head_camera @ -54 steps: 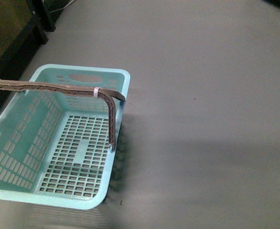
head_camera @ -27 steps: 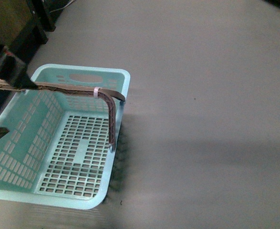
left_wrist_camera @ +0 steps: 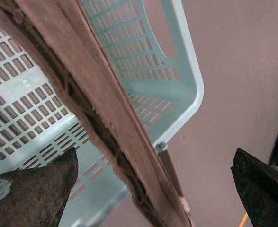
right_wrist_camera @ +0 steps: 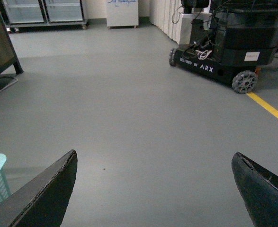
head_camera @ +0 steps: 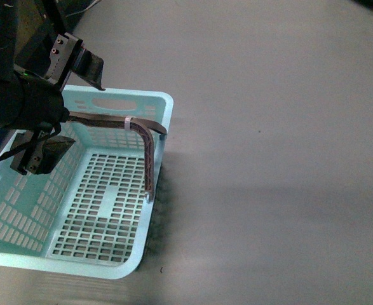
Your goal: Pick mango and avocado into basket
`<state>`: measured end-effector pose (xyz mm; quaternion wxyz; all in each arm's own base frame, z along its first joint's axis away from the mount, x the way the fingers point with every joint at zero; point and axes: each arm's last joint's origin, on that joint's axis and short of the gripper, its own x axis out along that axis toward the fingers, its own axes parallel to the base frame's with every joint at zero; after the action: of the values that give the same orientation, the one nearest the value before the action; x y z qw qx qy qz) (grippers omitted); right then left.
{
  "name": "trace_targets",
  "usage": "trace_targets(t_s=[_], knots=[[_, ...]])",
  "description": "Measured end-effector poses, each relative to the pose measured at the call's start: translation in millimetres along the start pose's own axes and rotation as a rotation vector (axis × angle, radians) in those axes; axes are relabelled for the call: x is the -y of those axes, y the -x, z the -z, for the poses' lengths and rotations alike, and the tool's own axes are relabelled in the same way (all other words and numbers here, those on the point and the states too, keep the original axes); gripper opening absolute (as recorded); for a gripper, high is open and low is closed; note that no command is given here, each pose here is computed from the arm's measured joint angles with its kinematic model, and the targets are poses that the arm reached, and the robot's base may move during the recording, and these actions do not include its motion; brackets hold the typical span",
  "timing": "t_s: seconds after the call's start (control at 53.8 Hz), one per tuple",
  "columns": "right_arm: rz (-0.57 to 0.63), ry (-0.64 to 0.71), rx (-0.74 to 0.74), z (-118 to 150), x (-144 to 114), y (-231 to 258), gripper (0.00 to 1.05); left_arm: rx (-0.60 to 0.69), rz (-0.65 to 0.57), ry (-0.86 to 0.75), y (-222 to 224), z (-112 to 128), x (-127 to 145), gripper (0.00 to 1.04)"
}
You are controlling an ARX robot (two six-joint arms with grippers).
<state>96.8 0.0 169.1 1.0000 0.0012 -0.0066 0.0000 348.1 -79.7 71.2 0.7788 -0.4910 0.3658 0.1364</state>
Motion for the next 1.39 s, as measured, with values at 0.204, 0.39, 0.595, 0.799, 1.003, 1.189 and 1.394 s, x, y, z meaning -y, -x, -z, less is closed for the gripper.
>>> trace_targets(t_s=[0.204, 0.39, 0.595, 0.799, 1.003, 1.189, 1.394], knots=[[0.000, 0.000, 0.000, 0, 0, 0, 0.96, 0.034, -0.029, 0.090, -22, -8, -6, 0.97], [0.000, 0.000, 0.000, 0, 0, 0, 0.96, 0.060, -0.054, 0.116, -39, -19, -13, 0.97], [0.000, 0.000, 0.000, 0, 0, 0, 0.96, 0.068, -0.075, 0.125, -47, -24, -17, 0.75], [0.000, 0.000, 0.000, 0, 0, 0, 0.96, 0.063, -0.095, 0.152, -47, -27, -20, 0.32], [0.000, 0.000, 0.000, 0, 0, 0, 0.96, 0.042, -0.077, 0.196, -31, -37, -15, 0.05], [0.000, 0.000, 0.000, 0, 0, 0, 0.96, 0.059, -0.054, 0.229, 0, -48, -7, 0.05], [0.000, 0.000, 0.000, 0, 0, 0, 0.96, 0.056, 0.034, 0.280, 63, -60, 12, 0.04]])
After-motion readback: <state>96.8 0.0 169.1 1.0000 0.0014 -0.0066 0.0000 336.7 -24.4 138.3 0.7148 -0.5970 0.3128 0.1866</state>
